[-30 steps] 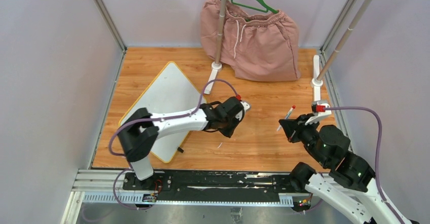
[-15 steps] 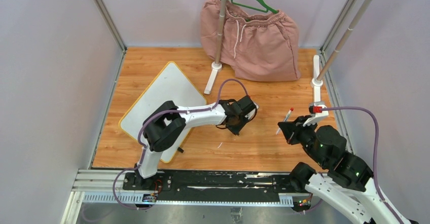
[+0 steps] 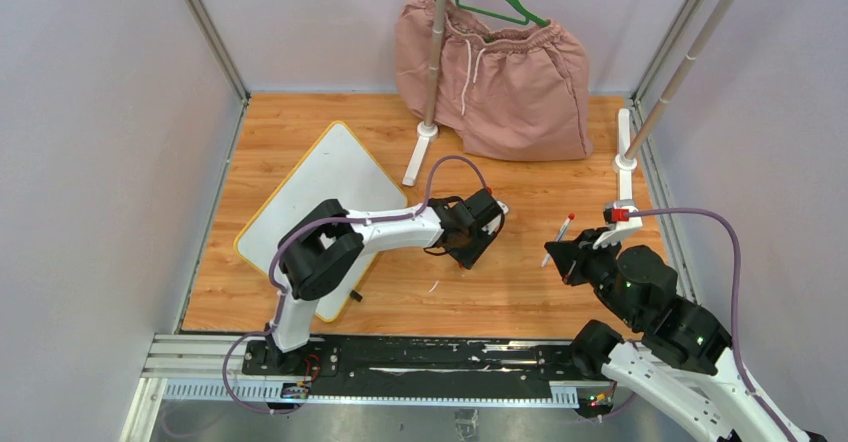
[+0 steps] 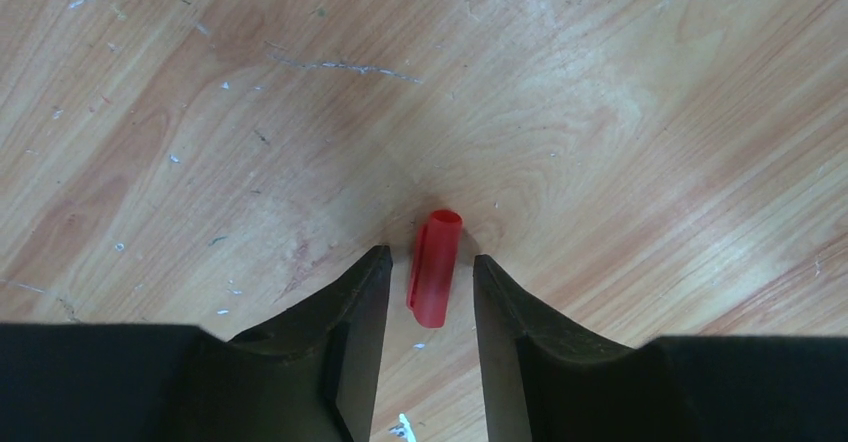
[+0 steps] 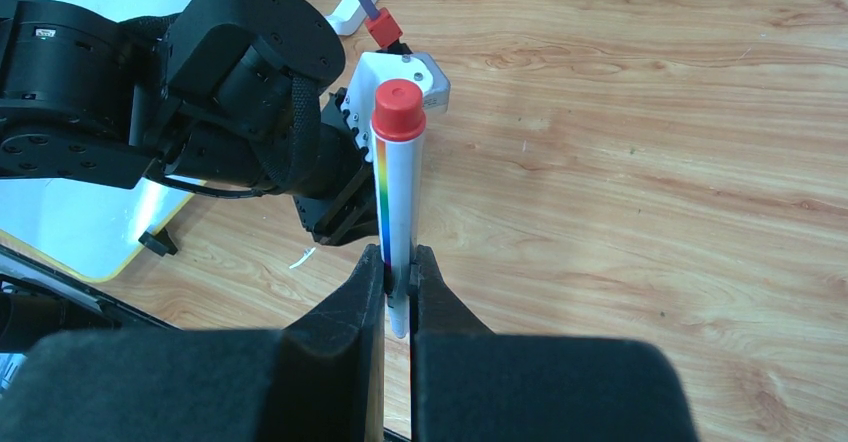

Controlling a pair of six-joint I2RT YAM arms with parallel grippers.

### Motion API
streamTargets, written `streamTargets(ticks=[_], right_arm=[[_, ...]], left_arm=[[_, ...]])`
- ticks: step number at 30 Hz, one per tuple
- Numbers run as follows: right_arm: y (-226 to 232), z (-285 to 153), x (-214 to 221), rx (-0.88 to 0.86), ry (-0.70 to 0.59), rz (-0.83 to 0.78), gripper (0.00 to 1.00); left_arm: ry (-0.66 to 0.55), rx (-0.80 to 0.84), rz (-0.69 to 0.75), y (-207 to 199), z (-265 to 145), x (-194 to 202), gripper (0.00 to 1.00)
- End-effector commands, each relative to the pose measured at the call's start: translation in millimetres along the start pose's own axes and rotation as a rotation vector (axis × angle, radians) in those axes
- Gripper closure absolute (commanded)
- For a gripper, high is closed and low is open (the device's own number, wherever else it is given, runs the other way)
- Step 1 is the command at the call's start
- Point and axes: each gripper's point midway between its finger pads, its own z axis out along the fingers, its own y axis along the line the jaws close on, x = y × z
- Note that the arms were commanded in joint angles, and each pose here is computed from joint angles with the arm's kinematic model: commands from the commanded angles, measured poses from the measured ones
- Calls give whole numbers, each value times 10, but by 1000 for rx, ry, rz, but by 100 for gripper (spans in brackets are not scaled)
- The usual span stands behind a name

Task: Write a sentence on the whiteboard
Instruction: Place the pen cap at the center of the board, then move the whiteboard to the center of the board.

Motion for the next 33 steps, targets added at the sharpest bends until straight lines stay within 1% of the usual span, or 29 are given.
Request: streamTargets(ticks=[1, 5, 9, 12, 15, 17, 19, 20, 22, 23, 25, 27, 29, 33], right_arm=[[22, 2, -53, -8, -21, 14, 100], [43, -29, -108, -18, -32, 18, 100], [92, -51, -162, -39, -38, 21, 100], [219, -36, -191, -97, -32, 16, 100], [525, -7, -278, -241, -52, 37, 100], [786, -13, -346, -371, -71, 60, 100], [1013, -30, -437, -482, -96, 86, 100], [1098, -31, -476, -522, -106, 96, 100], [1235, -28, -544, -583, -117, 112, 100], [1298, -18, -578, -608, -124, 117, 100], [1415, 11, -622, -657, -128, 133, 100], [1545, 22, -693, -713, -146, 153, 100], [1668, 31, -763, -767, -167, 181, 100], [1947, 16, -872, -870, -202, 193, 100]], left_arm=[[-19, -53, -27, 163, -87, 16, 55], [-126, -76, -46, 205, -442, -234, 46], [-258, -106, -78, 283, -950, -488, 40], [-387, -60, -118, 246, -1382, -628, 36], [-551, 70, -135, 106, -1822, -680, 35], [-694, 153, -157, 57, -2131, -654, 35], [-894, 234, -195, 62, -2546, -616, 33], [-982, 253, -232, 114, -2721, -563, 25], [-1158, 266, -283, 262, -3161, -433, 2], [-1201, 266, -282, 306, -3262, -358, 0], [-1249, 285, -253, 318, -3398, -227, 0], [-1269, 346, -205, 223, -3521, -147, 0], [-1246, 447, -112, 9, -3601, -96, 0], [-1168, 613, 24, -354, -3677, -73, 0]])
